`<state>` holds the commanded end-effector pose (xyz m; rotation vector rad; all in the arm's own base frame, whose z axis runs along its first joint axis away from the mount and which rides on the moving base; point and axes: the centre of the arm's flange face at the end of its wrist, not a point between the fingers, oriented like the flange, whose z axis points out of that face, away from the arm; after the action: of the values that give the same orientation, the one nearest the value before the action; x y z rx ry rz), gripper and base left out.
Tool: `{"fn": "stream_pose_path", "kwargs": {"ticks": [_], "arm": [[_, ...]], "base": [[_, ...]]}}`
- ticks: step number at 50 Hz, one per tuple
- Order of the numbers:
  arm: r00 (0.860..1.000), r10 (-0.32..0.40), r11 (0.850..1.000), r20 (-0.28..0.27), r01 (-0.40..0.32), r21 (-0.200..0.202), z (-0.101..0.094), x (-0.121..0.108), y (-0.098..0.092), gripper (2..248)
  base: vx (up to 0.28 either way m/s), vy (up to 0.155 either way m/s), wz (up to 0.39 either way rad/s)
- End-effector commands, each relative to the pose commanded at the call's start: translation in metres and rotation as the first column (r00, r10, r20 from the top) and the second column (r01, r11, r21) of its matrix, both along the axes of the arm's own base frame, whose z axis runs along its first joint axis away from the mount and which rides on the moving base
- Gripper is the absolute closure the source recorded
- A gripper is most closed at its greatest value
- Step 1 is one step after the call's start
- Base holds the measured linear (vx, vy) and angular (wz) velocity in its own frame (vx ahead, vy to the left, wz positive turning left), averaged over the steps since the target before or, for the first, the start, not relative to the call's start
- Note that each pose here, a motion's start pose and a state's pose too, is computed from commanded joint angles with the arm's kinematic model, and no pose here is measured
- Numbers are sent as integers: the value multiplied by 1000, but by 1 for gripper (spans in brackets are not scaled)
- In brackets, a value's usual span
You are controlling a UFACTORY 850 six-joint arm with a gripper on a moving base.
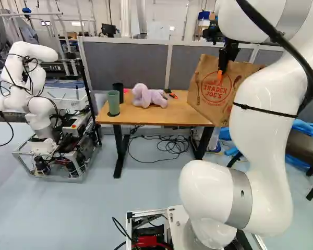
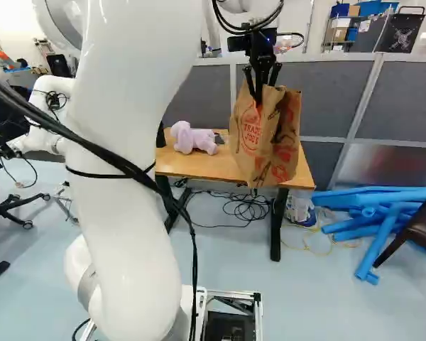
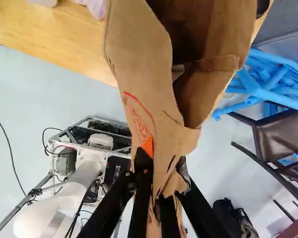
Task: Pick up the bag on the ground and place it on the table
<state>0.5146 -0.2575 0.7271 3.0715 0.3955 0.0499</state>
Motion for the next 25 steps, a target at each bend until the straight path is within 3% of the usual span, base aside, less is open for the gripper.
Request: {"fn": "stream_pose_path", "kwargs": {"ticks": [25], "arm": [[1000,0,1000,0,0,0,0,0,0,229]], "base": [[181,-84,-8]]}}
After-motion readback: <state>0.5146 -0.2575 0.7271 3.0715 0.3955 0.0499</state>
